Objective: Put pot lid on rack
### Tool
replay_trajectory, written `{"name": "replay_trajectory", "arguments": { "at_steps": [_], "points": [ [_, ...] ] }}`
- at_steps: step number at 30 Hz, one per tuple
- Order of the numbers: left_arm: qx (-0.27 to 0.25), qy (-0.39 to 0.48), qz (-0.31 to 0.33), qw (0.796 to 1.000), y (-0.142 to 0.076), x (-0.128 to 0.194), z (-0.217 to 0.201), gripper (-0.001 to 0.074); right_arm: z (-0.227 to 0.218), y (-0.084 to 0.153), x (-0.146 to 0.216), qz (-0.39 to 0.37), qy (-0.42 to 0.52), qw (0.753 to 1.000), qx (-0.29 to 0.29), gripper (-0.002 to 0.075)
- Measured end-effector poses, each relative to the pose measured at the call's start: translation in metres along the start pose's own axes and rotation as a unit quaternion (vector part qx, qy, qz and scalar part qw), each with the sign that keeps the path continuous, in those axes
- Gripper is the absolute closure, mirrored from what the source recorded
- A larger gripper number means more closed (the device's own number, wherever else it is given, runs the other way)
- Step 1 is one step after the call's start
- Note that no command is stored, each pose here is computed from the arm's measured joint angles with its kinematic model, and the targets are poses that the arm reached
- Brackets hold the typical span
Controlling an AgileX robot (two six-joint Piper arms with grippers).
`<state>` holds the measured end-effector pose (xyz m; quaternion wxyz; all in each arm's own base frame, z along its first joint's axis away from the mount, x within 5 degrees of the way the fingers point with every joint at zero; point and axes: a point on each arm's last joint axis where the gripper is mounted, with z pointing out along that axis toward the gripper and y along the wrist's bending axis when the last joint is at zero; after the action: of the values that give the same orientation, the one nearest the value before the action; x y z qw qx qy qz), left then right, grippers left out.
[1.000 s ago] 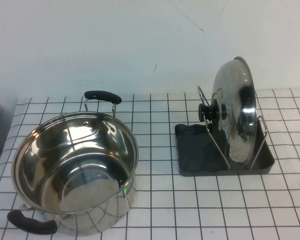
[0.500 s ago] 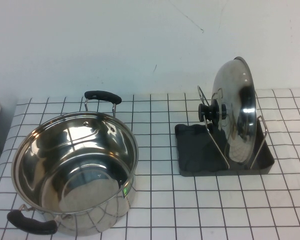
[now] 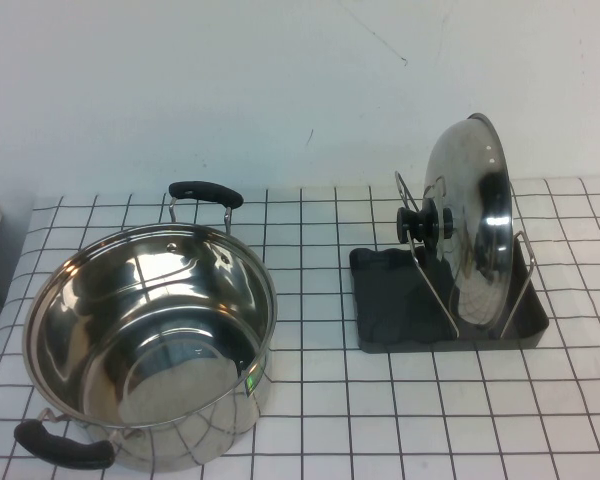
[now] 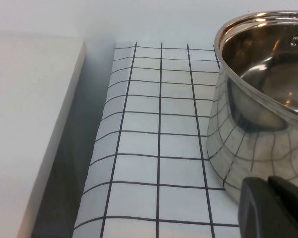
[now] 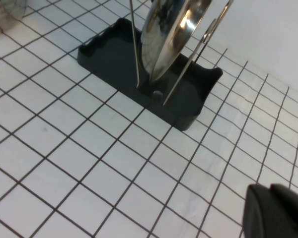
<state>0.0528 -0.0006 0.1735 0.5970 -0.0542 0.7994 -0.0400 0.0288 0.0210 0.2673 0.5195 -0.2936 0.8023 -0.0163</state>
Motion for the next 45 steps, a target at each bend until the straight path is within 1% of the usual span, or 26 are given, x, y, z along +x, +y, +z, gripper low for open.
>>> {"name": "replay_trajectory", "arguments": {
  "at_steps": [8, 14, 19, 39, 45],
  "points": [
    [-0.001, 0.001, 0.002, 1.000, 0.0001, 0.0003, 0.0000, 0.0737, 0.0000, 0.0000, 0.0000, 0.000, 0.000, 1.000, 0.000, 0.0726],
    [0.001, 0.002, 0.054, 0.999, 0.0002, 0.0005, 0.0000, 0.0737, 0.0000, 0.0000, 0.0000, 0.000, 0.000, 1.000, 0.000, 0.0726],
    [0.001, 0.002, 0.065, 0.998, 0.0002, 0.0005, 0.0000, 0.0737, 0.0000, 0.0000, 0.0000, 0.000, 0.000, 1.000, 0.000, 0.0726],
    [0.014, 0.004, 0.032, 0.999, -0.0021, 0.0010, 0.0000, 0.0737, 0.0000, 0.0000, 0.0000, 0.000, 0.000, 1.000, 0.000, 0.0726],
    [0.014, 0.004, 0.031, 0.999, -0.0022, 0.0010, 0.0000, 0.0737, 0.0000, 0.0000, 0.0000, 0.000, 0.000, 1.000, 0.000, 0.0727]
  ]
}}
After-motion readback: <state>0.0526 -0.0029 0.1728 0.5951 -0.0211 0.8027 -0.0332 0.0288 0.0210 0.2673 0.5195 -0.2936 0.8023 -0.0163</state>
